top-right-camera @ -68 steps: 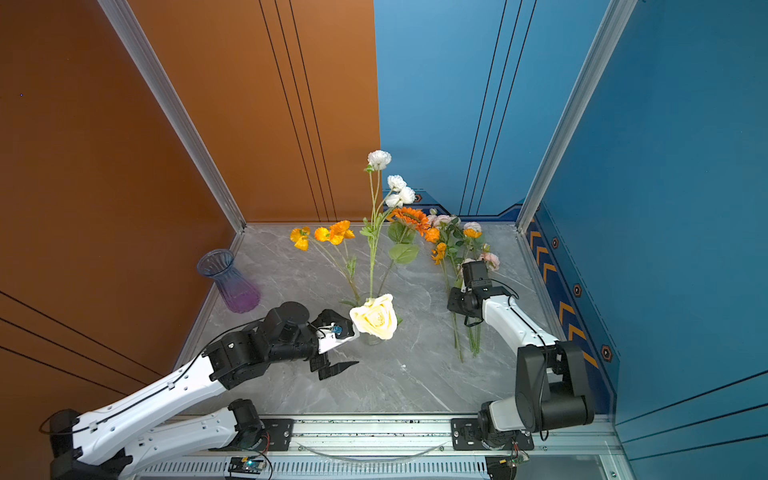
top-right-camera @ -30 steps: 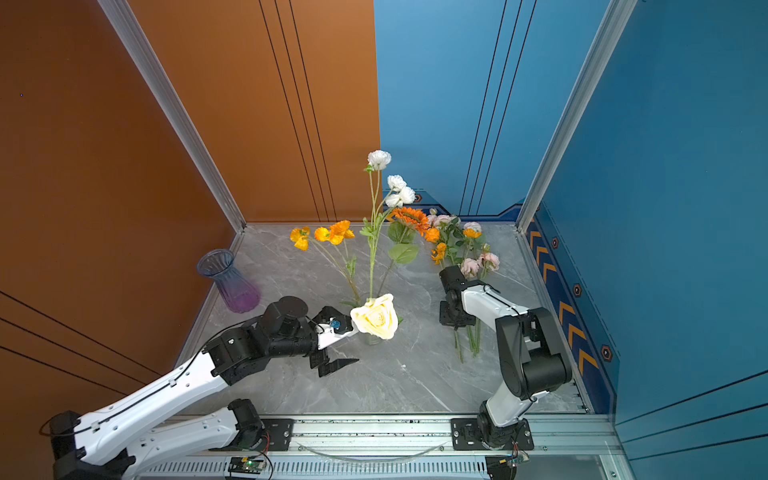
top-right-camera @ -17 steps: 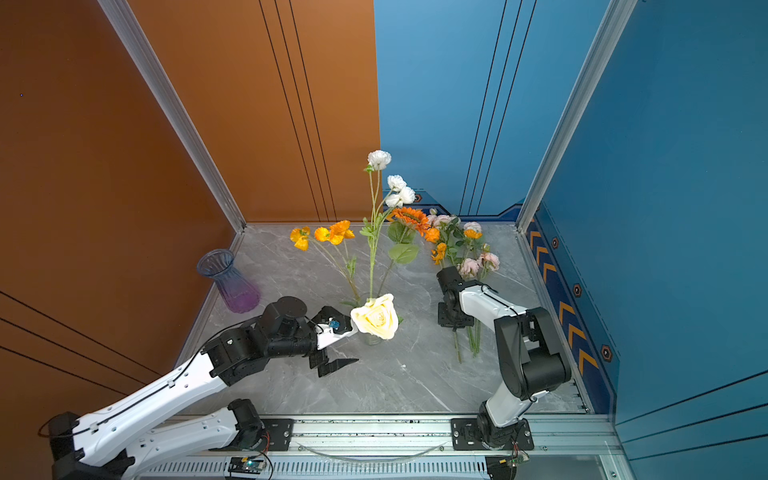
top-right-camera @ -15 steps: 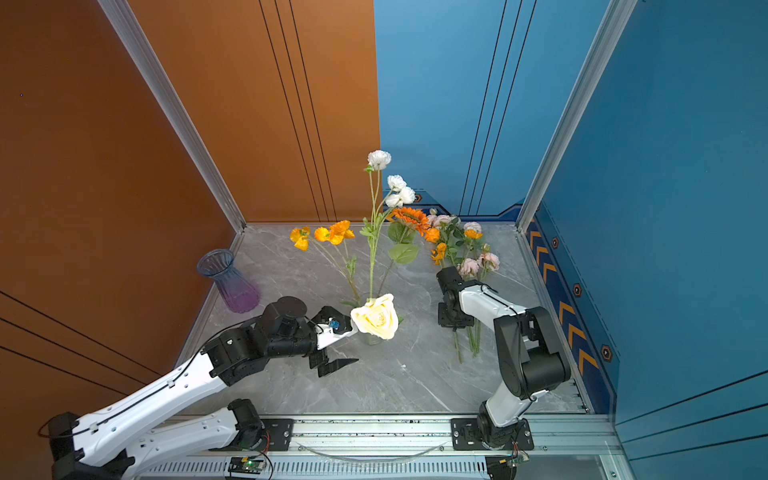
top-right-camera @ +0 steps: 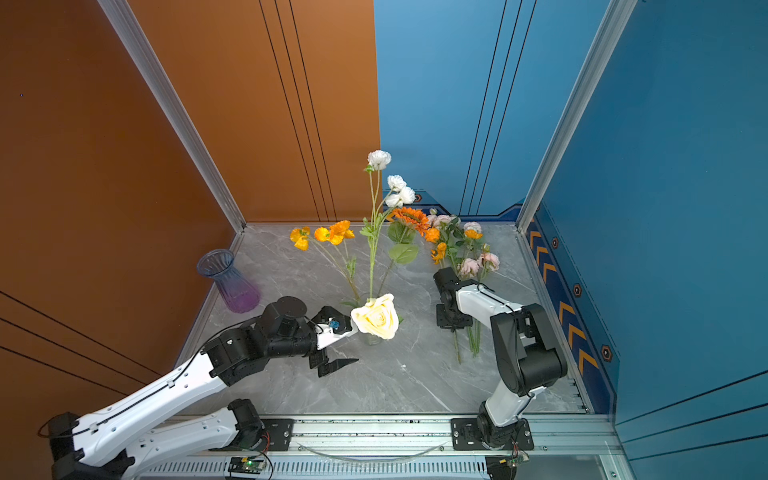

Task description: Arrange the flowers into the vase

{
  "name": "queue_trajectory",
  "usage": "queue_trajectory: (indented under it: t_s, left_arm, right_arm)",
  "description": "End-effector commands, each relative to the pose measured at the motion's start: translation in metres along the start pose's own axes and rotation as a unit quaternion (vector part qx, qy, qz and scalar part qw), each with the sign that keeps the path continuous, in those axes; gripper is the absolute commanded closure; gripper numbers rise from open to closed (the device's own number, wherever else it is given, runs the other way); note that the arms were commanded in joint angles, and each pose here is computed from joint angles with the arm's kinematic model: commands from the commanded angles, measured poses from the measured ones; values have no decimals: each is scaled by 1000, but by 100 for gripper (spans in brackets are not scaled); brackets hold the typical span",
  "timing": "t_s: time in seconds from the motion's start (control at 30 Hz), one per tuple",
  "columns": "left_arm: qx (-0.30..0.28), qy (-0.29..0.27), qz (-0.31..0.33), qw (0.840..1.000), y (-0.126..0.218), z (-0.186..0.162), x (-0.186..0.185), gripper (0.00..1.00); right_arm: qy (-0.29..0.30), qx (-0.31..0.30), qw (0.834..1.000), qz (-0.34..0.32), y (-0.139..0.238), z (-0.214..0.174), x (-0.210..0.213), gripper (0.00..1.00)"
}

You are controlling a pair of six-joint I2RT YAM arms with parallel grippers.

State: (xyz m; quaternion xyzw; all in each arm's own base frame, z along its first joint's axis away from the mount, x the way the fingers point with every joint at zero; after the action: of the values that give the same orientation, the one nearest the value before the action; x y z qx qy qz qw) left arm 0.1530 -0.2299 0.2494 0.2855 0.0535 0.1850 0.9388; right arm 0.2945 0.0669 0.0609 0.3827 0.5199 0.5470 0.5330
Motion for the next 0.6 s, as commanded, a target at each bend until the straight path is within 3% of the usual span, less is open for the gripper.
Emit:
queue_trajectory:
  t_s: [0.0,0.23,0.43,0.57]
  left_arm:
    - [-14,2,-11,1000,9,10,-4,2]
    - [-14,1,-11,1000,9,11,-4,2]
    - [-13,1,-10,1000,9,10,-4,2]
    - [-14,1,-9,1000,8,11,-3,2]
  right_arm:
    - [11,17,999,-26,3,-3,-6,82]
    - [15,18,1000,-21,2,-2,-3,83]
    - [19,15,1000,-19,4,-2,-1,98]
    - [21,4,1000,-17,10,2,-1,100]
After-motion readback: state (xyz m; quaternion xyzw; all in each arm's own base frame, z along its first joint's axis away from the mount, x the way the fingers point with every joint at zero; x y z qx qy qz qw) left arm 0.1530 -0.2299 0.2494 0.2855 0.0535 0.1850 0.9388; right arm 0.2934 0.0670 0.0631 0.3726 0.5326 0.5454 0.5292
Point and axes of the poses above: each gripper's point midway between its finger pads, its own y axis back along the fingers, its own x axis along the line the jaws close on, z = x × y, the point moved 4 cm from there along y, back along the fingers, and after that the axes turned 12 degrees about y, right-handed, at the moved point
